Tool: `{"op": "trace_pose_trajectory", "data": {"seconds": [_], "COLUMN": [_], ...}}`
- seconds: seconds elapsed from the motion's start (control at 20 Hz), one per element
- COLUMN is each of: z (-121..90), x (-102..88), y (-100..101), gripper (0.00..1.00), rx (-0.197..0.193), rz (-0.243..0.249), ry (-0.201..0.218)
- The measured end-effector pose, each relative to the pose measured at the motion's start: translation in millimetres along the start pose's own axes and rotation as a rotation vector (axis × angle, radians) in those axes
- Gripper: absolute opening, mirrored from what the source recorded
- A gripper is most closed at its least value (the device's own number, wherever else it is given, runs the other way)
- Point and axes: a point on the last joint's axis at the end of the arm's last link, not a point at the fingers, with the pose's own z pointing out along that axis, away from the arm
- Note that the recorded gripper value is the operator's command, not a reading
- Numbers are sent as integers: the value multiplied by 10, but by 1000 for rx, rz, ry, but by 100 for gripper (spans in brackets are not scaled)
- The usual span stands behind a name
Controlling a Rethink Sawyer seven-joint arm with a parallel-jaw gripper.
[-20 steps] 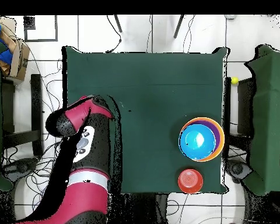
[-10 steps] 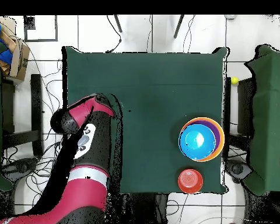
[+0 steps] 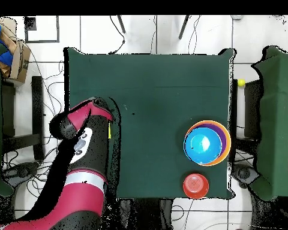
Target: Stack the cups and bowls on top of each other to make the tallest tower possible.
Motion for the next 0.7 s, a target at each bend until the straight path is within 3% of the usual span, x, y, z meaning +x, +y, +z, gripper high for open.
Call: {"op": "trace_pose_trajectory", "data": {"seconds": [0.7], "z": [-47], "x": [35], "y": [99], "gripper": [100], "rx": [-10], "rz": [2], "ry": [2]}}
